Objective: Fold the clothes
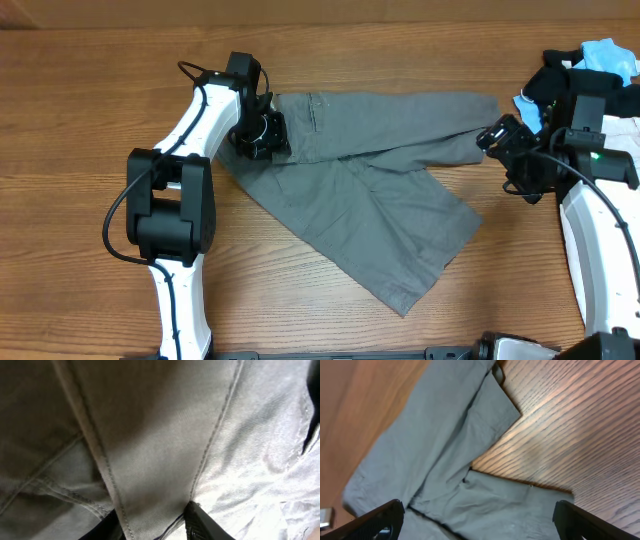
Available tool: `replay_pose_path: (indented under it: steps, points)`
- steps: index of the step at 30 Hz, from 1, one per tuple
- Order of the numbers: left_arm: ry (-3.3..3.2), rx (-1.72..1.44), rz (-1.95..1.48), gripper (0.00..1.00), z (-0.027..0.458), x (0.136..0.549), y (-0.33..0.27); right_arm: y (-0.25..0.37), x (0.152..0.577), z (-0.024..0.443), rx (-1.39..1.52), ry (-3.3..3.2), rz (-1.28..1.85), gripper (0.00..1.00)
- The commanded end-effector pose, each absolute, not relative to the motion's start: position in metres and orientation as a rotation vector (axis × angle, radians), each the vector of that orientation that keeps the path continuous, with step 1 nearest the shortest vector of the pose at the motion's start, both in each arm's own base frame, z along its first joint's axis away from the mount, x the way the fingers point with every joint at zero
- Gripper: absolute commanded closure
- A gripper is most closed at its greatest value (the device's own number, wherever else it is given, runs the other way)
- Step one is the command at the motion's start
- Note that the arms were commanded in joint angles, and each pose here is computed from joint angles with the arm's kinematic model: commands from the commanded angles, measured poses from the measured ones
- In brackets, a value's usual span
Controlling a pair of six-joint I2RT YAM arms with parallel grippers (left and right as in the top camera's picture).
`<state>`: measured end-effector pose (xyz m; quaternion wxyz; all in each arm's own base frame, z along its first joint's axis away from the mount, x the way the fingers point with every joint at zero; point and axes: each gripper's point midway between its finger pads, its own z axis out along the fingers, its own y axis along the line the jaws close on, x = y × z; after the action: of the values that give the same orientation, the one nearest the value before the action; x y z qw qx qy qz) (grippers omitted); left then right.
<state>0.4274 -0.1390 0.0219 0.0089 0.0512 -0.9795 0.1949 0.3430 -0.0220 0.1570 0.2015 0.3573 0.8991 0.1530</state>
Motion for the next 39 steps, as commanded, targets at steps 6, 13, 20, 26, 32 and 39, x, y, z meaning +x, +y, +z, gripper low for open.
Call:
replay_pose_path:
  steps: [6, 13, 20, 26, 32, 39]
  points:
    - [-3.114, 0.105, 0.677, 0.76, 0.049, 0.435, -0.143, -0.015, 0.366, 0.144, 0.769, 2.573, 0.468, 0.0]
    - [-3.134, 0.09, 0.623, 0.96, 0.047, 0.436, -0.138, -0.025, 0.417, 0.142, 0.628, 2.444, 0.483, 0.0]
    - [-3.135, 0.091, 0.613, 0.96, 0.047, 0.436, -0.138, -0.079, 0.464, 0.127, 0.709, 2.274, 0.336, 0.0]
    - [-3.137, 0.079, 0.613, 0.96, 0.046, 0.436, -0.138, -0.102, 0.472, 0.076, 0.782, 2.31, 0.367, 0.0]
    - [-3.14, 0.078, 0.615, 0.96, 0.047, 0.436, -0.138, -0.095, 0.48, 0.05, 0.789, 2.314, 0.525, 0.0]
    - [-3.141, 0.078, 0.615, 0.95, 0.047, 0.437, -0.138, -0.083, 0.486, 0.034, 0.816, 2.306, 0.652, 0.0]
